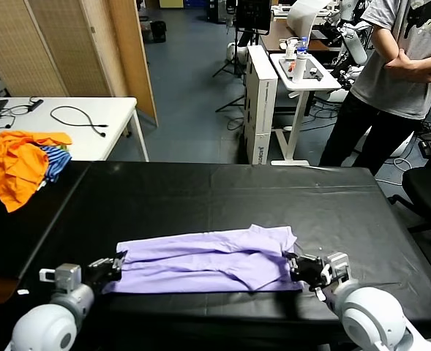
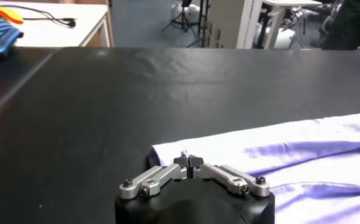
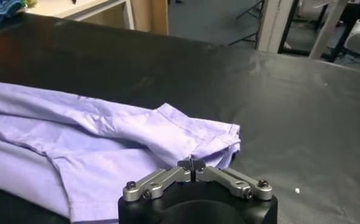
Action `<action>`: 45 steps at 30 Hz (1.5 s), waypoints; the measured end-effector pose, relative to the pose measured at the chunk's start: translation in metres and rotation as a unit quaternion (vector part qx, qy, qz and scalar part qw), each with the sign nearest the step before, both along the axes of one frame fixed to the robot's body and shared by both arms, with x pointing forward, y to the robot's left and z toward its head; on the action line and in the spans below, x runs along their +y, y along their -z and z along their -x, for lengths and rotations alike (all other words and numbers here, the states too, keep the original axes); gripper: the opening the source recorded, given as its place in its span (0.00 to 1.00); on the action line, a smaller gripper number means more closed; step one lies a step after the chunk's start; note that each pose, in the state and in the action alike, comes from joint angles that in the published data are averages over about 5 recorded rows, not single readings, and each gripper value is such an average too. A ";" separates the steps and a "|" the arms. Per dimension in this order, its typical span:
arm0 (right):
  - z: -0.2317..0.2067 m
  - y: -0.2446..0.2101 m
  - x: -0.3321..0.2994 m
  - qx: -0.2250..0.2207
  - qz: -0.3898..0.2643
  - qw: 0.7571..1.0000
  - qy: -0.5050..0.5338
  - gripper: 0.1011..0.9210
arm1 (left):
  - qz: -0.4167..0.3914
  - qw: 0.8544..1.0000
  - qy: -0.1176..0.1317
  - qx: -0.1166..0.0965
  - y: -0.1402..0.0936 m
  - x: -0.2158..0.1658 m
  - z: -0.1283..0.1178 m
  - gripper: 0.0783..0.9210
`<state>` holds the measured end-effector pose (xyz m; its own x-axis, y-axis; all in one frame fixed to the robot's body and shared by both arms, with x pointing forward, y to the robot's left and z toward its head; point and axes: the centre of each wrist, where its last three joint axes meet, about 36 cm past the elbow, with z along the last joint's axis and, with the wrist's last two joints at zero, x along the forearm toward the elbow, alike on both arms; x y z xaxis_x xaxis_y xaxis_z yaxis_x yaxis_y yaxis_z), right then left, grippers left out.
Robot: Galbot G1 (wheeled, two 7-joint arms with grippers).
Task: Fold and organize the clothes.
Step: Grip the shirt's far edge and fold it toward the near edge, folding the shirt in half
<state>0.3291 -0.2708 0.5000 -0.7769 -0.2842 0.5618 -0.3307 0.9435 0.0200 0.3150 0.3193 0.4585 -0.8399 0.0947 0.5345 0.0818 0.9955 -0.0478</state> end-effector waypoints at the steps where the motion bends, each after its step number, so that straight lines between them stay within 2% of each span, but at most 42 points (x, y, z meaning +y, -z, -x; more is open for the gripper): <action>1: 0.001 -0.002 -0.001 -0.002 -0.003 1.000 0.003 0.60 | 0.002 1.000 -0.002 -0.002 -0.002 0.000 0.001 0.61; 2: 0.001 -0.004 -0.001 -0.005 -0.006 1.000 0.006 0.70 | 0.004 1.000 -0.004 -0.004 -0.005 0.000 0.003 0.68; 5: -0.004 -0.006 -0.005 -0.012 -0.012 1.000 0.018 0.89 | 0.006 1.000 -0.009 -0.013 -0.012 0.001 0.004 0.88; 7: -0.009 -0.004 -0.007 -0.016 -0.015 0.999 0.026 0.95 | 0.005 1.000 -0.011 -0.020 -0.015 0.003 0.002 0.95; 9: -0.017 0.000 -0.009 -0.018 -0.016 0.999 0.035 0.98 | 0.008 1.000 -0.014 -0.026 -0.017 0.006 -0.003 0.97; 15: -0.043 0.020 -0.015 -0.017 -0.027 0.997 0.066 0.98 | 0.032 0.998 -0.029 -0.041 -0.013 0.014 -0.026 0.98; 19: -0.057 0.032 -0.017 -0.015 -0.037 0.996 0.084 0.98 | 0.042 0.998 -0.039 -0.040 -0.005 0.018 -0.041 0.98; 24: -0.072 0.042 -0.015 -0.011 -0.045 0.994 0.097 0.98 | 0.044 0.998 -0.047 -0.025 0.009 0.022 -0.052 0.98; 30: -0.084 0.051 -0.013 -0.007 -0.047 0.994 0.102 0.98 | 0.043 0.998 -0.049 0.001 0.020 0.022 -0.051 0.98; 41: -0.099 0.068 -0.012 0.005 -0.054 0.992 0.115 0.97 | 0.041 0.998 -0.046 0.015 0.024 0.021 -0.043 0.98; 42: -0.100 0.069 -0.011 0.006 -0.054 0.992 0.115 0.95 | 0.040 0.998 -0.046 0.015 0.024 0.021 -0.042 0.98; 45: -0.099 0.071 -0.010 0.008 -0.054 0.992 0.114 0.81 | 0.039 0.998 -0.046 0.018 0.024 0.020 -0.042 0.96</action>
<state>0.4285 -0.2810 0.4285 -0.8187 -0.1607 0.5512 -0.1073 0.9859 0.1280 0.3569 0.3398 0.4340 -0.8277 0.0605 0.5579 -0.0123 0.9920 -0.1258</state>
